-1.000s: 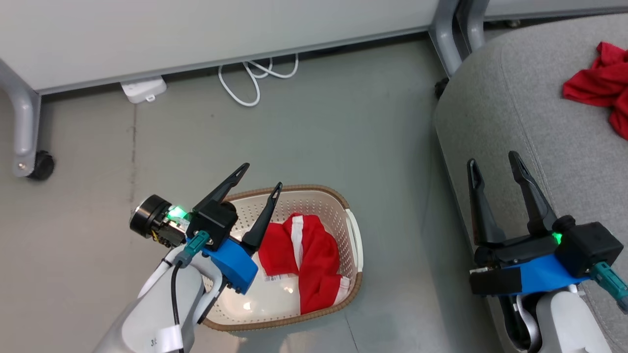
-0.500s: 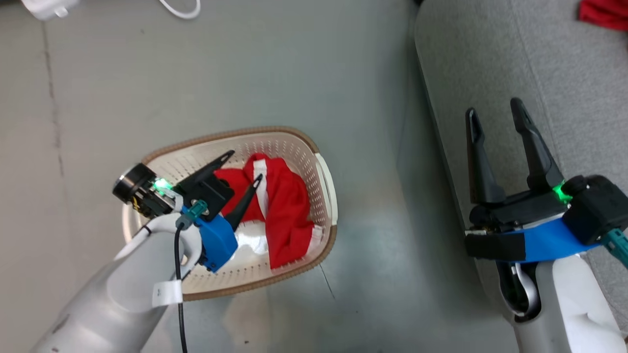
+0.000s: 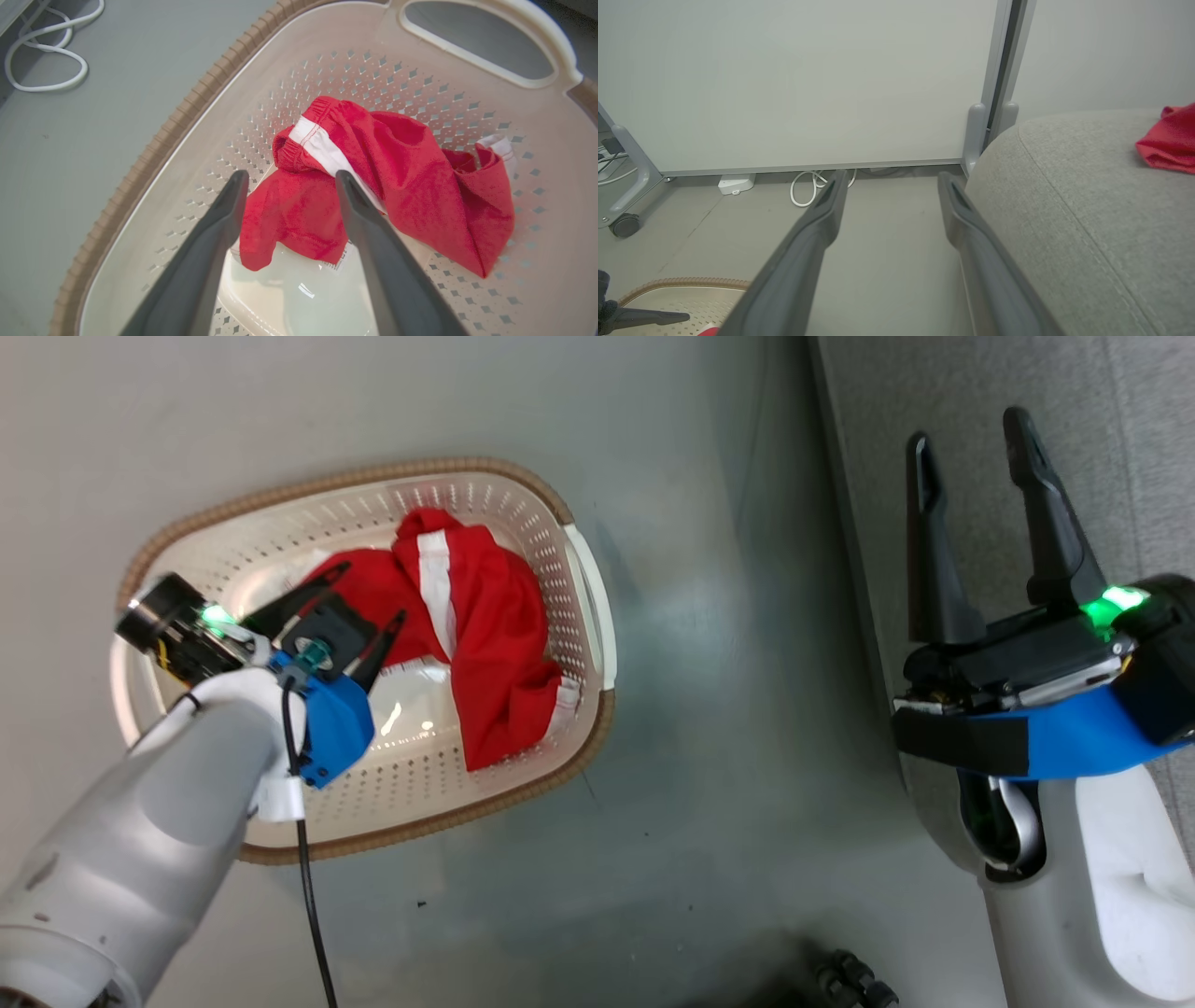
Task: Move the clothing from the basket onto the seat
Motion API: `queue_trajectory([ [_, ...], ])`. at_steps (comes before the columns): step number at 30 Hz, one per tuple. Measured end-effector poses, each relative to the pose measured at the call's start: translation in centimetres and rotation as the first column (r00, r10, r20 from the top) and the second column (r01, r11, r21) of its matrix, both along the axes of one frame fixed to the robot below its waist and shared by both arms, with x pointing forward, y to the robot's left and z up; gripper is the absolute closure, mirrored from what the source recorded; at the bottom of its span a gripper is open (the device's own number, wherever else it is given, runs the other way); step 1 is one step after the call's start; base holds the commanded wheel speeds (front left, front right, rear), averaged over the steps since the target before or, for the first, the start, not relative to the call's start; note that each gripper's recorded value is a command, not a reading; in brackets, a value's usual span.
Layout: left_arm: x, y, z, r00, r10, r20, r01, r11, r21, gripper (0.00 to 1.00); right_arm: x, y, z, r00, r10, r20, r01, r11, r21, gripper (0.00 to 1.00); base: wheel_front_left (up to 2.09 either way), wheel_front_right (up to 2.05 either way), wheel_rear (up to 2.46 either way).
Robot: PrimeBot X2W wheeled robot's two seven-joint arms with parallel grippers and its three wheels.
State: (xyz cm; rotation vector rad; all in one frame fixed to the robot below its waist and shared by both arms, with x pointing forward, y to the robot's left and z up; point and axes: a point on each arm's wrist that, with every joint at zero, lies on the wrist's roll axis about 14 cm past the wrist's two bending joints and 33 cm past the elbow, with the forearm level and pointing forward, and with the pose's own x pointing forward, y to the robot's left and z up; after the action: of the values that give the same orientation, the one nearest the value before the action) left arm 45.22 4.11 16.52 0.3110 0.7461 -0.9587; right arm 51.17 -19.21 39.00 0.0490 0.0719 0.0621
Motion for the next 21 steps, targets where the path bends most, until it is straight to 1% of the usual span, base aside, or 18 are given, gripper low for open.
queue_trajectory([
  [6, 0.4, 1.7, -4.0, 0.999, 0.003, -0.05, 0.001, 0.997, 0.071, 0.0, 0.9, -0.3, -2.4, 1.0, -0.002, -0.028, 0.001, 1.0, -0.01, 0.0, 0.0, 0.0, 0.0],
  [9, 0.6, 2.1, -5.6, 0.998, 0.014, -0.068, -0.008, 0.996, 0.09, 0.0, 1.1, -0.4, -3.6, 0.999, -0.001, -0.049, 0.001, 1.0, -0.013, 0.0, 0.0, 0.0, 0.0],
  [12, 0.3, 2.8, -7.2, 0.996, 0.01, -0.09, 0.001, 0.992, 0.125, 0.0, 1.1, -0.4, -4.8, 0.997, 0.002, -0.071, -0.003, 1.0, -0.015, 0.0, 0.0, 0.0, 0.0],
  [21, 0.5, 3.3, -10.1, 0.994, -0.002, -0.112, 0.023, 0.984, 0.179, 0.0, 0.6, -1.0, -7.0, 0.993, -0.012, -0.119, 0.01, 1.0, -0.018, 0.0, 0.0, 0.0, 0.0],
])
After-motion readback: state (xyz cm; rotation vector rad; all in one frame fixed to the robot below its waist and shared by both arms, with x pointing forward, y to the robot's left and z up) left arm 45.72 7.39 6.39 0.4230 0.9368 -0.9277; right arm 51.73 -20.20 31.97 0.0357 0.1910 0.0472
